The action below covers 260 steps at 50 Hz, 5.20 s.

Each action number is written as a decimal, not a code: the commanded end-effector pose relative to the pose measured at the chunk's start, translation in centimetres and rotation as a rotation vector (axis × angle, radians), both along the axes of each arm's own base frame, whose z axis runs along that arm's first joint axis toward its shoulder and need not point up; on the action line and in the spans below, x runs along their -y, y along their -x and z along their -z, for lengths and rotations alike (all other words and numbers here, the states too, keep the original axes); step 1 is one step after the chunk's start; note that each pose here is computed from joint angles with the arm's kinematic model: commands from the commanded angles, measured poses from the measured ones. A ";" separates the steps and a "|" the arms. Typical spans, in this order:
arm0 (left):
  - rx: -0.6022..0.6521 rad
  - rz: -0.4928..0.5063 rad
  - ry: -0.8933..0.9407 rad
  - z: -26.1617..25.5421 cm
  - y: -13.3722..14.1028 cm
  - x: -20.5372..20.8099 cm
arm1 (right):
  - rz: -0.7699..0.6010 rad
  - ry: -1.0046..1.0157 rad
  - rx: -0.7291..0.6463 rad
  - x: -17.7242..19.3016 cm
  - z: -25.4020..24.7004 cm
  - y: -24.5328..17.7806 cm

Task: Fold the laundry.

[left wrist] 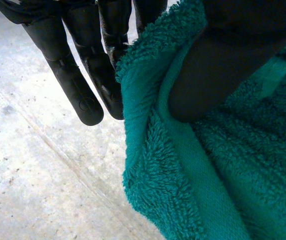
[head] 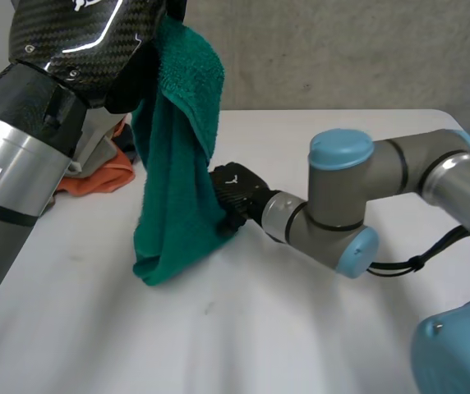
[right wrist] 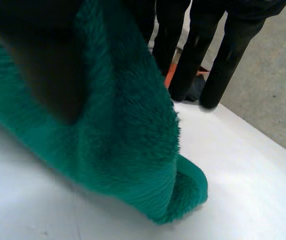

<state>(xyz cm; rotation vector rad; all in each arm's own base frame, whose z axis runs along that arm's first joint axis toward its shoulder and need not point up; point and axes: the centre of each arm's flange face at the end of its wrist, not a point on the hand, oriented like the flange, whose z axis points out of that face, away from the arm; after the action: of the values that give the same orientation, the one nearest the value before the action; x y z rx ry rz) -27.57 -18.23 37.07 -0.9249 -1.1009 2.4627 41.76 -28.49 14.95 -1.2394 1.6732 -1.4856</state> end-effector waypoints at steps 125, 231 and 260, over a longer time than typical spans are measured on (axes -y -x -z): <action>-0.084 -0.111 -0.154 4.0 1.5 11.6 | 0.515 0.186 -0.169 10.4 -7.4 13.3; 0.121 -0.390 -0.528 11.4 -3.7 5.6 | 0.368 -0.215 -0.324 4.9 0.2 11.2; -0.143 -0.373 0.093 -2.3 -3.0 18.9 | 0.682 0.701 0.283 8.0 -25.1 13.0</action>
<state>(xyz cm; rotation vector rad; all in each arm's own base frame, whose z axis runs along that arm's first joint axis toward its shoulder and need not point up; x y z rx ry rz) -24.73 -36.08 35.82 -0.6508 -1.3570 2.7617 29.17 -37.43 38.40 -0.7128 1.5868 -2.6082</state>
